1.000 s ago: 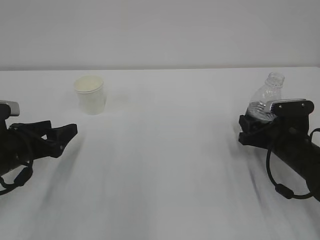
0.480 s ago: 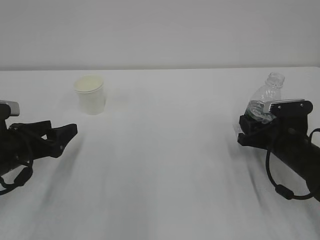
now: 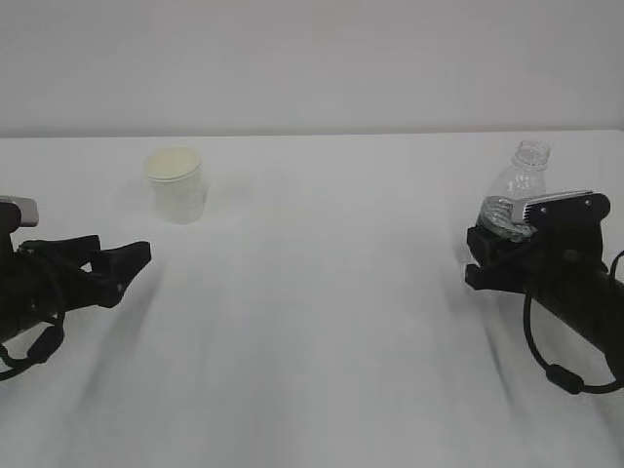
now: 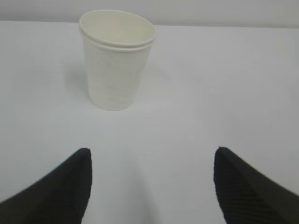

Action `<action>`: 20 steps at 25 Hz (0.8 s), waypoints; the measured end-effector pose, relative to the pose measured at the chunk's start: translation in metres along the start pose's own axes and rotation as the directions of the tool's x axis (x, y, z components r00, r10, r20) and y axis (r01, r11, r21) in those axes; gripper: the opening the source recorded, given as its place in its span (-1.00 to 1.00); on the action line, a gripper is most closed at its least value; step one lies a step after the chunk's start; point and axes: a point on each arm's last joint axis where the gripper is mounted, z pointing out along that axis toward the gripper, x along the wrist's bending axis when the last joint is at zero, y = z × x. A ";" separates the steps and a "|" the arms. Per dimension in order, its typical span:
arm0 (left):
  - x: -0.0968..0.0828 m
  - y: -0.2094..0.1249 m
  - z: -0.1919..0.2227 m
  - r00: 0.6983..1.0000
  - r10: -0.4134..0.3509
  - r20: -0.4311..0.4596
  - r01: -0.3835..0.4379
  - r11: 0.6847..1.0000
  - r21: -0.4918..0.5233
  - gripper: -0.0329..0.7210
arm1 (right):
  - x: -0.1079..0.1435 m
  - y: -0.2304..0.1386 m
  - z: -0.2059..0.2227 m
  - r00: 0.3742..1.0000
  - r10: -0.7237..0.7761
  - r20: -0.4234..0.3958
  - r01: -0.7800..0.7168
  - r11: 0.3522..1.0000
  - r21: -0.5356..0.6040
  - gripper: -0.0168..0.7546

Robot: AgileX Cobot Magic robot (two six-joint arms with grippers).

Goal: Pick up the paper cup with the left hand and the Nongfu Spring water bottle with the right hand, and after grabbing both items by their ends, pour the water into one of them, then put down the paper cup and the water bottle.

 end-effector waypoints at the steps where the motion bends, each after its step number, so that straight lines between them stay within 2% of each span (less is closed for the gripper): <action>1: 0.000 0.000 0.000 1.000 0.000 0.000 0.000 1.000 0.000 0.65 | 0.000 0.003 -0.002 1.000 -0.013 0.001 0.013 1.000 -0.005 0.01; 20: 0.001 0.000 0.000 1.000 -0.006 -0.013 0.006 1.000 -0.004 0.65 | 0.007 0.029 -0.056 0.998 -0.066 -0.012 0.066 0.997 -0.046 0.01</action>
